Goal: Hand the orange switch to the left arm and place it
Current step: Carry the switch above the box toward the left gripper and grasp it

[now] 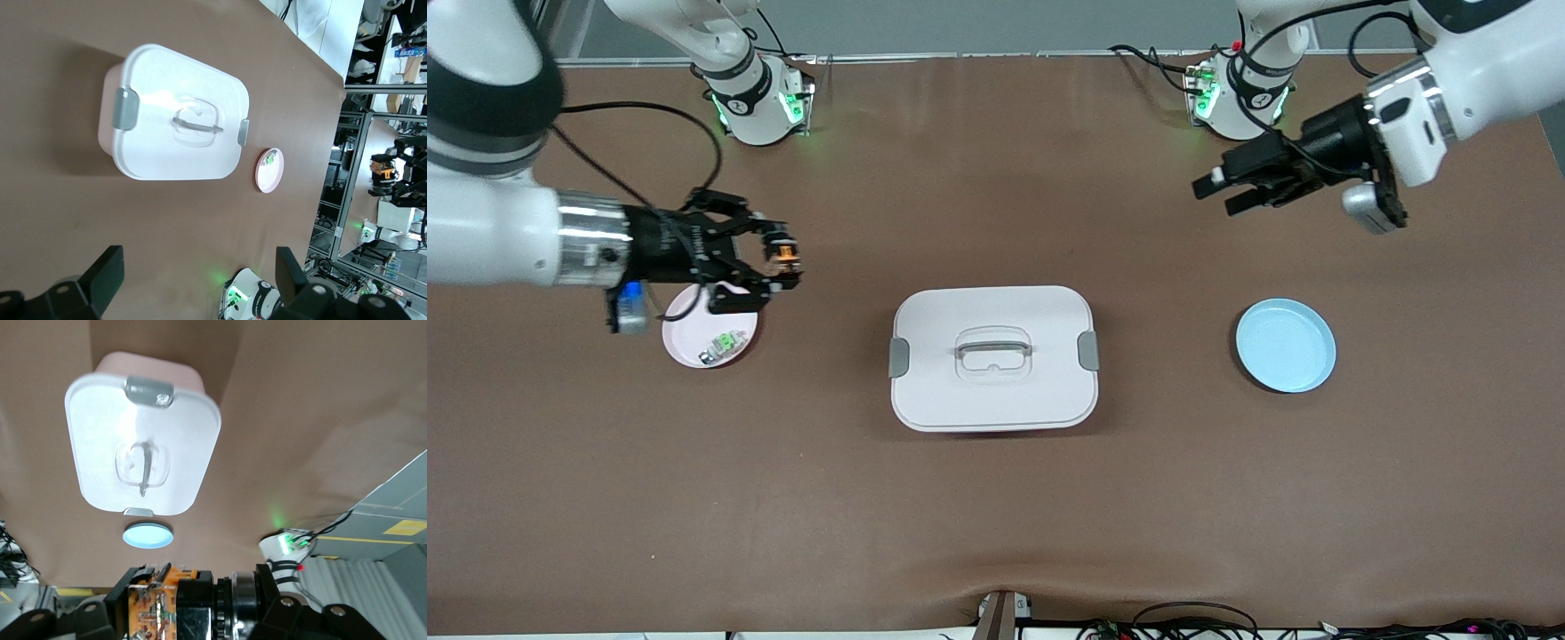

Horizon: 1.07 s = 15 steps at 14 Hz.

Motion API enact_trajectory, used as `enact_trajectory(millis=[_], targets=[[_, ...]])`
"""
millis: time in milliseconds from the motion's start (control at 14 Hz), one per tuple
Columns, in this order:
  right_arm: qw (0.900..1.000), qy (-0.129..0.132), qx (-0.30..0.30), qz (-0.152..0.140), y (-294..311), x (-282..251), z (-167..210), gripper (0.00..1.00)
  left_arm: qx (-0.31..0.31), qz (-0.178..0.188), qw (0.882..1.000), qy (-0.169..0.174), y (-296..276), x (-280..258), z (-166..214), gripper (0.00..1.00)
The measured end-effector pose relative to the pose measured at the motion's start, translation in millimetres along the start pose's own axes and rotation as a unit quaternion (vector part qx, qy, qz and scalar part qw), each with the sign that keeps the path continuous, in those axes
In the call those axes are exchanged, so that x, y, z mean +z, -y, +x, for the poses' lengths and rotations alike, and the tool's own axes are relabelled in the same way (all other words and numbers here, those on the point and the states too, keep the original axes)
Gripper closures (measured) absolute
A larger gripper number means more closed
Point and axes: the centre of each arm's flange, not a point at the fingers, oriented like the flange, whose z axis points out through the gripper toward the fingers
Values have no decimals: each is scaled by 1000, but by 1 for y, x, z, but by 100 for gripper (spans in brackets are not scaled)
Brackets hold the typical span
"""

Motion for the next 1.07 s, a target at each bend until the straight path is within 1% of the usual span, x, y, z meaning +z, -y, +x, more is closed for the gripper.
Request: enact_trajectory(millis=[71,214,429,643,786,857,1071], targets=[[1000,-2,10,7,2,12,-19,27,4,2,1000,3,-9,9,-7,0],[999,-4,26,19,4,31,-53,27,4,-8,1000,4,-28,27,-18,0],[999,-7,41,35,4,57,-91,27,-9,-17,1000,-6,-57,58,-36,0],[998,-27,52,32,0,80,-110,27,-24,-15,1000,-10,-78,82,-53,0],[996,-50,59,49,-1,95,-124,27,-34,-16,999,-15,-87,89,-60,0],[995,-57,61,59,-1,106,-134,27,-40,-18,999,-16,-93,92,-64,0],[994,-58,58,76,1,135,-152,27,-56,-24,998,-20,-110,104,-75,0]])
